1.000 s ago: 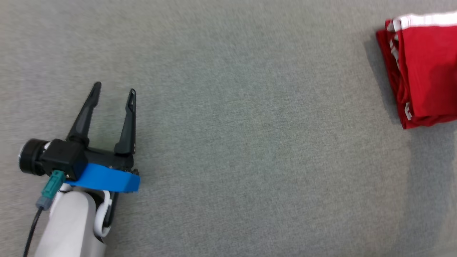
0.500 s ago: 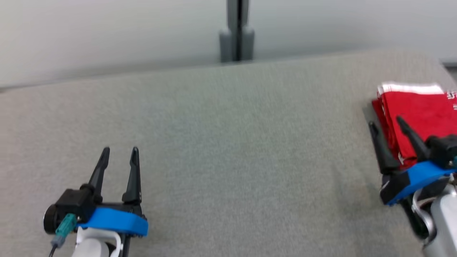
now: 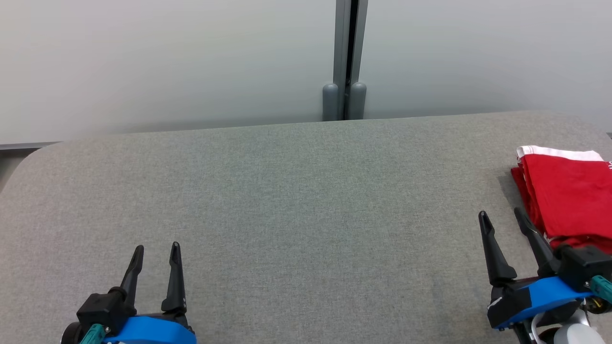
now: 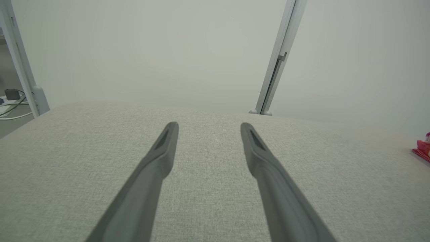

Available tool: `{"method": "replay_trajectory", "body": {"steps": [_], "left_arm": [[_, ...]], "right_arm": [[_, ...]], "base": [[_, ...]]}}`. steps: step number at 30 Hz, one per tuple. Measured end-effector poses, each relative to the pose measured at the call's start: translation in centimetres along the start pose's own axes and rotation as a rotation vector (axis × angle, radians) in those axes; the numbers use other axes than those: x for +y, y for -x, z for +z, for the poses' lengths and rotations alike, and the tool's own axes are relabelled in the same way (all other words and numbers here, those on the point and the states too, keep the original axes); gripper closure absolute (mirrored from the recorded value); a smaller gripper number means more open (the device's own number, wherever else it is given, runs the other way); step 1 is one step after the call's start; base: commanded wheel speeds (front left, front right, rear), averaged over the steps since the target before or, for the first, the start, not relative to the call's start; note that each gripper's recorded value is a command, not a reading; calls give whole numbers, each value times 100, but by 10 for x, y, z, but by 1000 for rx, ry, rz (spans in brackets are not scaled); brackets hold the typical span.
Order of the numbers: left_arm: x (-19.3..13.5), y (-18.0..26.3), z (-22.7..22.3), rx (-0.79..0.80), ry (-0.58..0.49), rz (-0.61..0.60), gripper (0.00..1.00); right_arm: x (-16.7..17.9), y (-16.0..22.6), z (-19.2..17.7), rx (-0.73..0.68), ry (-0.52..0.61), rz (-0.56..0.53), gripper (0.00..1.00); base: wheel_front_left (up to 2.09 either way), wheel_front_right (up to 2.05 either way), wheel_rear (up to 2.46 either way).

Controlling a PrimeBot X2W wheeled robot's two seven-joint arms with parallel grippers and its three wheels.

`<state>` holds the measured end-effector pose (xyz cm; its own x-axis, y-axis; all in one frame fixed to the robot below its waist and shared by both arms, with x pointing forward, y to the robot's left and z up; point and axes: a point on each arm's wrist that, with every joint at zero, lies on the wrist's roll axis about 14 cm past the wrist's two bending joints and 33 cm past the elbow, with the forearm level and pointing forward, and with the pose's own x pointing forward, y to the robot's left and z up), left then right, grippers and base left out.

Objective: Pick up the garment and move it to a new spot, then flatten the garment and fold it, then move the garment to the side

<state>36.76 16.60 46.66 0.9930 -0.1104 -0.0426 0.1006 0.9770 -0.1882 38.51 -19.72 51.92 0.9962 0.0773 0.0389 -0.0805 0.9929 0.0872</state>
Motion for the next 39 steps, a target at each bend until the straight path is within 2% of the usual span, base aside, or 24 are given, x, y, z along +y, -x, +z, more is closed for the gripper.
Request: {"method": "replay_trajectory", "body": {"steps": [10,28,29,34,39], "left_arm": [[-3,-2,-4,11,-7,-15,0],[-7,-4,-4,10,-5,-30,0],[-7,-3,-5,14,-4,-30,100],[-7,7,-28,86,10,-20,100],[-3,10,-34,113,89,12,100]], "right_arm": [[-8,9,-10,42,-9,-46,0],[-1,11,-25,75,-30,-33,0],[-1,12,-26,80,-34,-33,100],[1,17,-44,132,-56,-41,100],[-2,20,-50,152,-134,-61,100]], "base": [[0,0,0],[0,0,0],[0,0,0],[0,0,0],[0,0,0]]}}
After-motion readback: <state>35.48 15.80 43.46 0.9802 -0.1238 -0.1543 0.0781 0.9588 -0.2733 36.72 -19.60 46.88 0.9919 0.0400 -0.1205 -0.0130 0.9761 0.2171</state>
